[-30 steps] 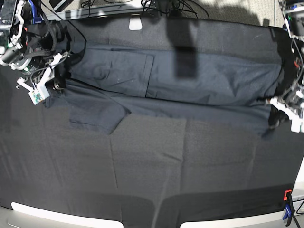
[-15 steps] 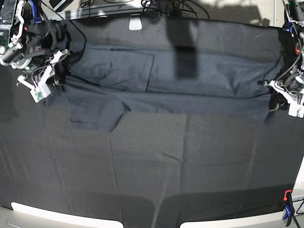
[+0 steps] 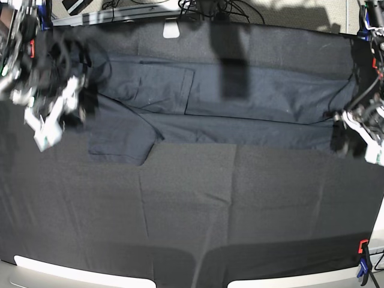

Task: Layout the t-shirt on the table in an organized manner, then fold the t-shirt properly
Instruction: 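Lower the folded hem and open both grippers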

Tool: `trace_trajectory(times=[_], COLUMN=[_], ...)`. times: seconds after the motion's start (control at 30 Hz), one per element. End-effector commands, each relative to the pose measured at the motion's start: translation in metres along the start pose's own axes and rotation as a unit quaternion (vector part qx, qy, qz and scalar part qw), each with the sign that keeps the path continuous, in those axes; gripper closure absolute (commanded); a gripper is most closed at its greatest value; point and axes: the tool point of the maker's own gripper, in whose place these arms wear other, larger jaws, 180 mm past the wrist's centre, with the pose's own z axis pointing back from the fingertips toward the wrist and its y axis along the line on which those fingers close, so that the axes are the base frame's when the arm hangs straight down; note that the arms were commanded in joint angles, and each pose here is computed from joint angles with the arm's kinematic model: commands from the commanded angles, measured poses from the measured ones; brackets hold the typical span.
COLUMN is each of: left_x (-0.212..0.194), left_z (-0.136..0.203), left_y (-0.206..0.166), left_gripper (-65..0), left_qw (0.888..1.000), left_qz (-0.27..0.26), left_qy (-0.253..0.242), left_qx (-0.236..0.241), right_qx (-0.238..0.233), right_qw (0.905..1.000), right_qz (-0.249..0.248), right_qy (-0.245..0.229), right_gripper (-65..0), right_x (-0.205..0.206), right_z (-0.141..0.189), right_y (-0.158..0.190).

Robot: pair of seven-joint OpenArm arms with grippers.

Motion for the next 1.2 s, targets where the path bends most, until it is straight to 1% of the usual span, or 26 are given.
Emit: trace_trajectory(times=[0.0, 0.1, 0.17, 0.27, 0.3, 0.37, 0.5, 0.63, 0.7, 0.83, 0.93, 1.03, 1.1, 1.17], left_x=[0.023, 0.027, 0.026, 0.027, 0.028, 0.029, 0.029, 0.028, 0.028, 0.028, 0.028, 0.028, 0.028, 0.028], left_z=[0.003, 0.001, -0.002, -0.005, -0.006, -0.007, -0.008, -0.009, -0.009, -0.009, -0.009, -0.009, -0.009, -0.009], left_y=[0.006, -0.001, -0.008, -0.018, -0.021, -0.025, -0.027, -0.027, -0.026, -0.026, -0.026, -0.026, -0.026, -0.026], left_gripper=[-31.1, -30.9, -30.9, -30.9, -30.9, -30.9, -30.9, -30.9, -30.9, -30.9, -30.9, -30.9, -30.9, -30.9], left_qw=[0.999, 0.999, 0.999, 0.998, 0.997, 0.996, 0.996, 0.997, 0.997, 0.997, 0.997, 0.997, 0.997, 0.997], left_qz=[-0.012, -0.005, 0.006, 0.022, 0.026, 0.033, 0.035, 0.030, 0.029, 0.029, 0.029, 0.029, 0.029, 0.029], left_qy=[-0.031, -0.044, -0.049, -0.066, -0.070, -0.077, -0.078, -0.074, -0.074, -0.074, -0.074, -0.074, -0.074, -0.074], left_qx=[0.006, 0.001, -0.003, -0.009, -0.010, -0.013, -0.013, -0.011, -0.011, -0.011, -0.011, -0.011, -0.011, -0.011], right_qx=[-0.013, -0.034, -0.038, -0.037, -0.035, -0.037, -0.005, 0.003, 0.007, 0.015, 0.020, 0.006, -0.008, -0.013], right_qw=[0.9992, 0.9972, 0.9955, 0.9944, 0.9946, 0.9951, 0.9922, 0.9878, 0.9857, 0.9815, 0.9754, 0.9735, 0.9750, 0.9781], right_qz=[0.000, -0.018, -0.043, -0.070, -0.077, -0.089, -0.118, -0.112, -0.107, -0.107, -0.116, -0.107, -0.099, -0.099], right_qy=[-0.038, -0.064, -0.076, -0.070, -0.059, -0.020, 0.040, 0.108, 0.130, 0.159, 0.186, 0.202, 0.199, 0.182], right_gripper=[-32.4, -32.5, -32.4, -32.4, -32.4, -32.4, -32.4, -32.4, -32.4, -32.4, -32.4, -32.4, -32.4, -32.4], right_x=[0.027, 0.050, 0.060, 0.072, 0.073, 0.067, 0.056, 0.043, 0.038, 0.027, 0.015, 0.008, 0.009, 0.014], right_z=[0.005, -0.003, -0.013, -0.027, -0.033, -0.048, -0.079, -0.101, -0.108, -0.118, -0.119, -0.115, -0.114, -0.115], right_y=[-0.009, -0.025, -0.037, -0.058, -0.064, -0.075, -0.075, -0.075, -0.072, -0.065, -0.060, -0.066, -0.073, -0.077])
